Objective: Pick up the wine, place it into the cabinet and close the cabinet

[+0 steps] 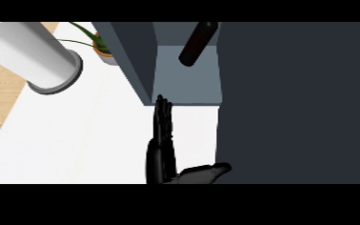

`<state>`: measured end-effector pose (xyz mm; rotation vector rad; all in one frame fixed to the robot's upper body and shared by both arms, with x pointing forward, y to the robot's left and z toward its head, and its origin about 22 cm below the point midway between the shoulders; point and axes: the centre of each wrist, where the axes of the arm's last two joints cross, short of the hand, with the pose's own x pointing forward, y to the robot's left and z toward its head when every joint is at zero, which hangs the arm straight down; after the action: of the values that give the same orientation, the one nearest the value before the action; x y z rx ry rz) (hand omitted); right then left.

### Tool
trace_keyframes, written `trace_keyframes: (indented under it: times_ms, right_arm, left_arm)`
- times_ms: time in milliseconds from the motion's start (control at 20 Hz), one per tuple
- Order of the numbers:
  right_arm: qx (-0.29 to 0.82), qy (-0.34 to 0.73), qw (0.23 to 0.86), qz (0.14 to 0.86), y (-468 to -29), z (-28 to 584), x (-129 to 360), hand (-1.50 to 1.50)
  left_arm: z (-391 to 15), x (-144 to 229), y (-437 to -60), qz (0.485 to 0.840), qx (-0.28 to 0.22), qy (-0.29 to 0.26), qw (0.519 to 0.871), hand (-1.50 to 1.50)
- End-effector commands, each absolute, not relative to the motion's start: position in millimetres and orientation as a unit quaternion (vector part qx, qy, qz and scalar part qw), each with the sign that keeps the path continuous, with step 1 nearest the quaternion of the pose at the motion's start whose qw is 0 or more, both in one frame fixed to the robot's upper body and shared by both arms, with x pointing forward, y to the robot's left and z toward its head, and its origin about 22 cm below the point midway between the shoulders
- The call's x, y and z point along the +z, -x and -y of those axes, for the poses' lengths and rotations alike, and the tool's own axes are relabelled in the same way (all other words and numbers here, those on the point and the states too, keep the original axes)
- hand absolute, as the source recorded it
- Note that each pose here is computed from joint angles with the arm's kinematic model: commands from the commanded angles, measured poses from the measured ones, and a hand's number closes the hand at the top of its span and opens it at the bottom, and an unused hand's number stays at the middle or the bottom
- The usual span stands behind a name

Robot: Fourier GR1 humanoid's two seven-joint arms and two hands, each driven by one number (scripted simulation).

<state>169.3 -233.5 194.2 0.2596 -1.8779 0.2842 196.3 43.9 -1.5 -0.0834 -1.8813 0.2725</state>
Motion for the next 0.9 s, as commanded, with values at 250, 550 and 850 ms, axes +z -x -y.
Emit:
trace_keyframes:
  times_ms: [250, 550, 850]
  right_arm:
    - [0.145, -0.133, 0.557, 0.807, -155.0, 241.8, 202.5, -1.5]
    - [0.179, -0.178, 0.584, 0.771, -151.1, 236.7, 202.7, 1.5]
    - [0.215, -0.163, 0.568, 0.778, -146.1, 234.2, 191.9, 1.5]
  left_arm:
    - [-68.1, 22.2, -134.4, 0.815, 0.136, 0.039, 0.561, -1.5]
    - [-94.7, 28.5, -114.8, 0.82, 0.101, 0.071, 0.559, -1.5]
    - [-125.8, 34.3, -106.3, 0.813, 0.073, 0.086, 0.572, -1.5]
